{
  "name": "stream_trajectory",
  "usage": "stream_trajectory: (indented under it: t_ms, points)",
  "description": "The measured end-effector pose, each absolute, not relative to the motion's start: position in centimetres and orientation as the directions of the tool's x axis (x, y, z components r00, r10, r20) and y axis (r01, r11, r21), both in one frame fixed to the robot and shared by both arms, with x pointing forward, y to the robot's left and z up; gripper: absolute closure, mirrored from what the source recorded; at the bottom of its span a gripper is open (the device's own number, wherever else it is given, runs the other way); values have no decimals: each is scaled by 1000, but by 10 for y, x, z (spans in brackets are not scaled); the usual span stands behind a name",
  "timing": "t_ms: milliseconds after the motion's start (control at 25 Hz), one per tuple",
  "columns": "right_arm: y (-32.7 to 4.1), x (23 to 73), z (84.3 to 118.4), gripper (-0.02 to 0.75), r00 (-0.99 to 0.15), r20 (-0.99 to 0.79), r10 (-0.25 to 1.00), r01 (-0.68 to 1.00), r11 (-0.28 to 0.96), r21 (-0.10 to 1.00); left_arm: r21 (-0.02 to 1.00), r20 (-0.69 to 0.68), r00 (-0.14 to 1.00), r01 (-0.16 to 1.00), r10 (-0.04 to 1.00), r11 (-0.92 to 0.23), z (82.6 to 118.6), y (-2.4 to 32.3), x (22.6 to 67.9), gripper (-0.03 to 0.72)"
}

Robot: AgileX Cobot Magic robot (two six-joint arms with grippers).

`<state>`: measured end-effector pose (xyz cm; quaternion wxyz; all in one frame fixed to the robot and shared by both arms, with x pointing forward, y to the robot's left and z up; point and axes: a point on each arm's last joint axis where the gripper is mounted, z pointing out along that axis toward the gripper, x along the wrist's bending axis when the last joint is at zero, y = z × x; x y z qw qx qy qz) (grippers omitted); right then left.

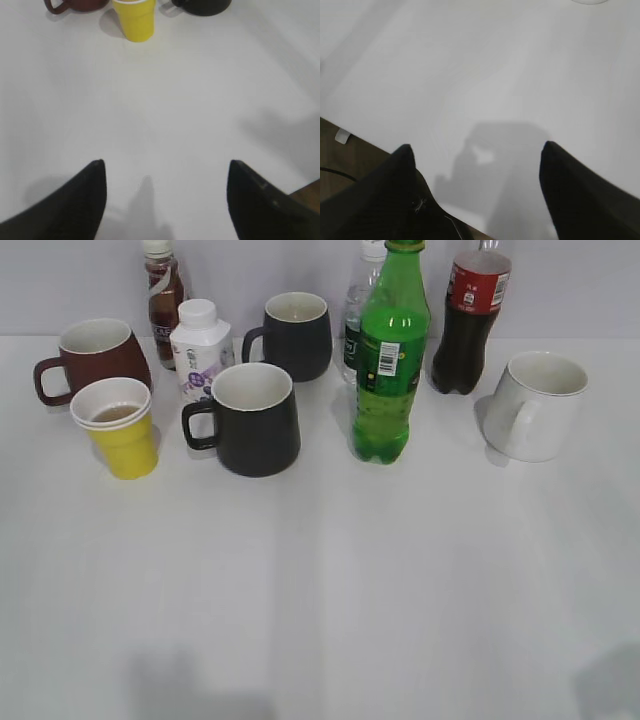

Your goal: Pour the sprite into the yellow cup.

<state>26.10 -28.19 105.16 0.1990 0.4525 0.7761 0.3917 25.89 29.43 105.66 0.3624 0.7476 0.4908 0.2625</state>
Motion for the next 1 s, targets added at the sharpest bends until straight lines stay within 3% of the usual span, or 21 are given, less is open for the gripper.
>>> stream_trajectory:
  t_ms: [560, 760, 1000]
  points:
    - [-282, 261, 1052, 164, -492, 46, 870, 553, 271, 788, 802, 38, 377, 541, 926, -254, 1057, 294, 259, 156]
    - [-288, 265, 1052, 164, -280, 46, 959, 600, 137, 788, 824, 37, 242, 542, 969, -167, 1058, 299, 254, 162]
    - [-294, 264, 1052, 164, -60, 46, 997, 603, -1, 798, 887, 39, 41, 458, 998, -54, 1058, 302, 234, 162]
